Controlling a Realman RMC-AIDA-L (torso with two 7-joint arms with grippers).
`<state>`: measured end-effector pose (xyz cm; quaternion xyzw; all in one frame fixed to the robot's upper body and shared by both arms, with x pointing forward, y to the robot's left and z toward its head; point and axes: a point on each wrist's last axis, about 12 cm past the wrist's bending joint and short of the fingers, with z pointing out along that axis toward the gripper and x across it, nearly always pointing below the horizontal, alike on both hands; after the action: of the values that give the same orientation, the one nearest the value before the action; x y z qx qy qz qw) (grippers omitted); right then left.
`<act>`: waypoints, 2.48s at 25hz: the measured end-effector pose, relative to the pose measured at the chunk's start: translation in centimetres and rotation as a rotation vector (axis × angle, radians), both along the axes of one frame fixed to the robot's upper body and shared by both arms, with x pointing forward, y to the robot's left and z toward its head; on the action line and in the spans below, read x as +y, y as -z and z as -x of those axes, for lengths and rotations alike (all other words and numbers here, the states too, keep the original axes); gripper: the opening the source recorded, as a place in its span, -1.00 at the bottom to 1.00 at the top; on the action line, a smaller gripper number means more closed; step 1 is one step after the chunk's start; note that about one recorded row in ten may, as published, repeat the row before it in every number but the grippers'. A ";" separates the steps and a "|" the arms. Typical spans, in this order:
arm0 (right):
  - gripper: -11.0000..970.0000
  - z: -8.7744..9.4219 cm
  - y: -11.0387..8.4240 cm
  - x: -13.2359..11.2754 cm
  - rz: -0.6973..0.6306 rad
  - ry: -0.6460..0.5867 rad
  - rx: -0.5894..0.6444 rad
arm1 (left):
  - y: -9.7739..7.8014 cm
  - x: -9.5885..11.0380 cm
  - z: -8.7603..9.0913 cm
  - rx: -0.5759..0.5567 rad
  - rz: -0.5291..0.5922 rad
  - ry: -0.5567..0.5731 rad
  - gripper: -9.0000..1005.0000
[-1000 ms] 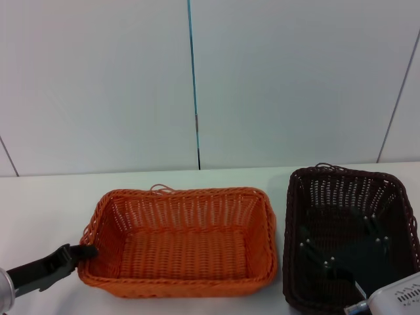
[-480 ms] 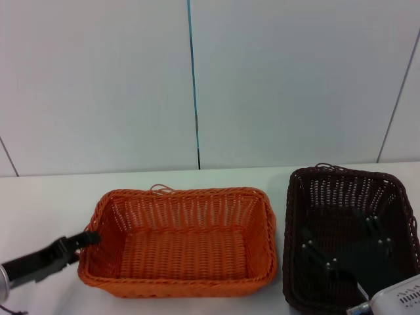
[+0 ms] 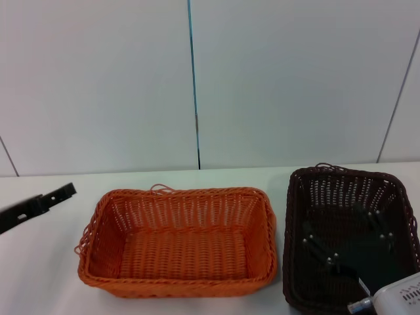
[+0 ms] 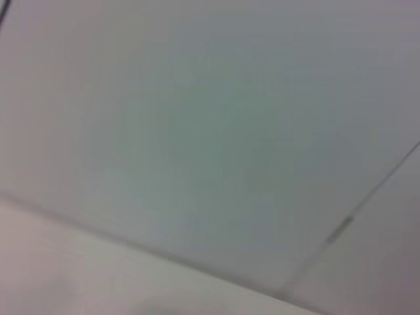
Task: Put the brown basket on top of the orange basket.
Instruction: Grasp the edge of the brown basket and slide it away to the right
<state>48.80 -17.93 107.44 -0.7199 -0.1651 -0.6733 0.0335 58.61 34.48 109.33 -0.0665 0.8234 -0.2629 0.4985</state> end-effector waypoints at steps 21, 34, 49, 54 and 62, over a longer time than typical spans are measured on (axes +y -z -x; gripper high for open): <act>0.90 -0.3 -1.5 0.7 -0.016 -0.031 0.021 | 1.8 7.8 2.2 0.006 -0.473 -0.459 0.86; 0.90 -2.4 -8.0 -1.9 0.038 -0.193 0.369 | 3.0 10.0 9.0 0.069 -0.369 -0.406 0.44; 0.89 -4.6 -17.6 -2.2 0.373 0.045 0.859 | 5.1 9.2 11.2 0.239 -0.319 -0.343 0.43; 0.89 -5.2 -15.8 -0.2 0.437 -0.032 0.934 | 5.4 9.2 11.4 0.252 -0.324 -0.340 0.43; 0.89 -6.3 -13.3 1.6 0.532 -0.078 1.018 | 5.6 9.0 11.1 0.259 -0.319 -0.339 0.43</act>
<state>55.06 -16.37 120.74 -0.9303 -0.3183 -0.1756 -0.0488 47.52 43.46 103.75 -0.1572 0.8885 -0.0320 0.4298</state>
